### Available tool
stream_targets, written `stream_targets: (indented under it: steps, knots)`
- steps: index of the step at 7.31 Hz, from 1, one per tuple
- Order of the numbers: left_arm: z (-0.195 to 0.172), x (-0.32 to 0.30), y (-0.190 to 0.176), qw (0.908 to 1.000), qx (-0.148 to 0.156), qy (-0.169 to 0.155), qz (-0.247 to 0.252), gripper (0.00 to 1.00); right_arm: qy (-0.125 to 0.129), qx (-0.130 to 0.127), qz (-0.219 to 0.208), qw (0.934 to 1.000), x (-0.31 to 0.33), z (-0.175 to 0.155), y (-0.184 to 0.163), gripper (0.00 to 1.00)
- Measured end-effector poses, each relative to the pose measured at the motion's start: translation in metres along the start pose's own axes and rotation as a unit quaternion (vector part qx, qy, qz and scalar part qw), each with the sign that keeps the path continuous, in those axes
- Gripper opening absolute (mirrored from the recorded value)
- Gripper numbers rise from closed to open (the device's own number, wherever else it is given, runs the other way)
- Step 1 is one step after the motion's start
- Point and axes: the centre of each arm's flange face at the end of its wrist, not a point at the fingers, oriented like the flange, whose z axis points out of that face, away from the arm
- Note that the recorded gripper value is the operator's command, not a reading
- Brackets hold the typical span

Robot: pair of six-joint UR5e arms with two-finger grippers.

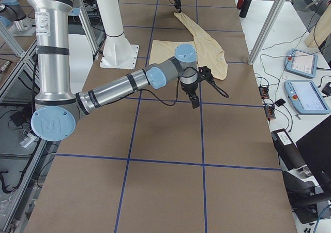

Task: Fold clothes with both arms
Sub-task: 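Lower the left gripper onto the other sleeve cuff and grasp, then carry the grasped sleeve with the left gripper across the shirt body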

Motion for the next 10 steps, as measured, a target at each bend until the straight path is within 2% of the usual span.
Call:
stream_targets:
  steps: [1,2,5,8,9,10]
  knots:
    - [0.0,0.0,0.0,1.0,0.0,0.0,0.0,0.09,0.0,0.0,0.0,1.0,0.0,0.0,0.0,1.0]
    - [0.0,0.0,0.0,1.0,0.0,0.0,0.001,0.0,0.0,0.0,0.0,1.0,0.0,0.0,0.0,1.0]
    - [-0.002,0.003,-0.001,1.0,0.0,0.007,0.004,0.0,-0.002,0.0,0.0,1.0,-0.001,0.0,0.0,1.0]
    - [-0.013,0.026,-0.017,0.9983,-0.024,0.052,0.005,0.0,-0.003,0.0,0.001,1.0,0.0,0.0,0.0,1.0]
    - [-0.011,0.04,-0.037,0.998,-0.03,0.055,0.0,0.0,-0.003,-0.001,0.002,1.0,0.0,0.001,0.0,1.0]
    - [-0.01,0.068,-0.073,0.9981,-0.034,0.051,-0.006,0.0,-0.003,-0.001,0.003,1.0,0.0,0.001,0.0,1.0]
